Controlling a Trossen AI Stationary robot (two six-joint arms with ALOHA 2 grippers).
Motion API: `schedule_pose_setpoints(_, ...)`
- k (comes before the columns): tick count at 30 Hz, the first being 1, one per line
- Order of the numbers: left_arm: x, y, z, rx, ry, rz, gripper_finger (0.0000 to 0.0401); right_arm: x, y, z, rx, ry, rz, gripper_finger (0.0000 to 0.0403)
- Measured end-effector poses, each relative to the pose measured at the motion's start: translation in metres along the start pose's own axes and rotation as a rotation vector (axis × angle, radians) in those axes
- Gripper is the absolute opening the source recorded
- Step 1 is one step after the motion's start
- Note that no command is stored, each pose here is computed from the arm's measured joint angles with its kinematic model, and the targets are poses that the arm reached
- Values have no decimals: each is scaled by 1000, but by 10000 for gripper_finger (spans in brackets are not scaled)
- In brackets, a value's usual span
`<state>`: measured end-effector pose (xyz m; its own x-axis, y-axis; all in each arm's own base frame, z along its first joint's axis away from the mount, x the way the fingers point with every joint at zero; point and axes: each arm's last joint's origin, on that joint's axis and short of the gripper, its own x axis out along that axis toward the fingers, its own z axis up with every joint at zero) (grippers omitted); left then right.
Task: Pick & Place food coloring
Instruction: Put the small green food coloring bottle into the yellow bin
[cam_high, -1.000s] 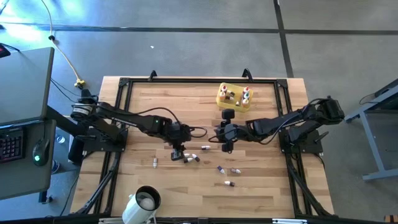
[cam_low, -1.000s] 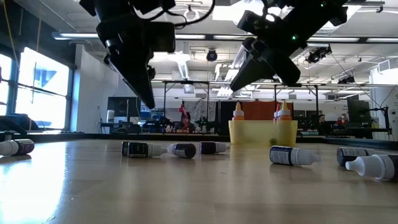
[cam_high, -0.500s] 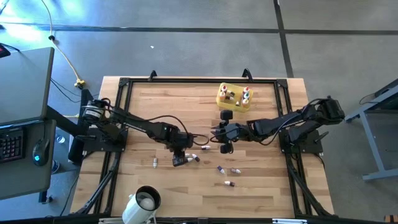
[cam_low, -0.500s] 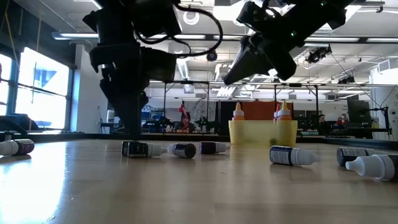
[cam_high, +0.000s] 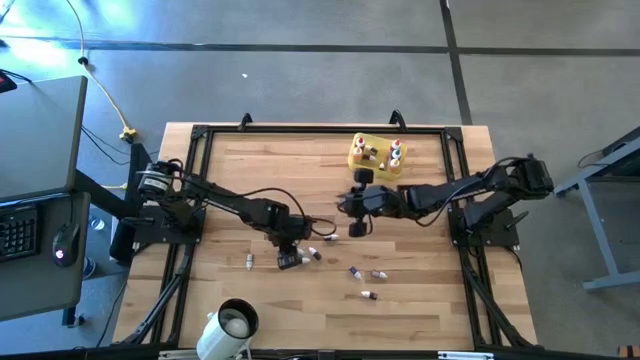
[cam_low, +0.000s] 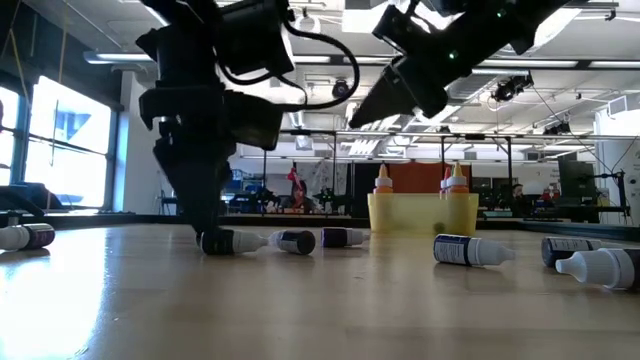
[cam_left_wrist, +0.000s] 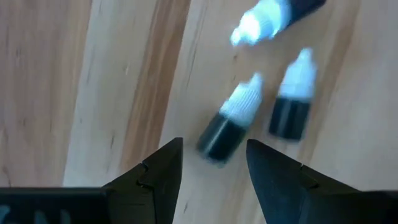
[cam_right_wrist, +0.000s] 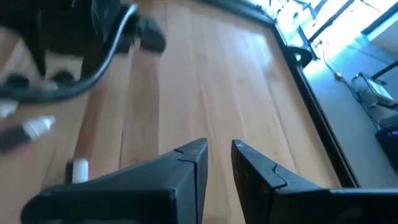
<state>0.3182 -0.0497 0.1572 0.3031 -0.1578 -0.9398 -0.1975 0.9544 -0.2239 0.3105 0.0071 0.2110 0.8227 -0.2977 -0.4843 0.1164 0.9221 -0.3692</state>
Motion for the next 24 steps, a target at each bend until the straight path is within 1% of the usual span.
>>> schedule_pose_setpoints(4,-1,0,1,1,-9,9,177,1,-5,10,44,-115,12,61)
schedule_pose_setpoints(6,-1,0,1,16,-10,11,177,1,-6,13,79,-158,51,57)
schedule_pose_setpoints(9,-1,0,1,43,-10,15,177,2,-7,12,36,-161,109,54)
schedule_pose_setpoints(12,-1,0,1,73,-14,21,177,2,-8,10,27,-137,84,61)
schedule_pose_setpoints(16,-1,1,1,83,-25,51,177,3,-10,8,-12,-108,6,87)
schedule_pose_setpoints(19,-1,1,1,83,-26,53,177,3,-12,8,-7,-104,-8,116)
schedule_pose_setpoints(22,-1,1,2,85,-32,51,177,5,-14,6,23,-107,48,147)
schedule_pose_setpoints(24,-1,1,2,91,-37,56,177,5,-14,4,67,-106,139,168)
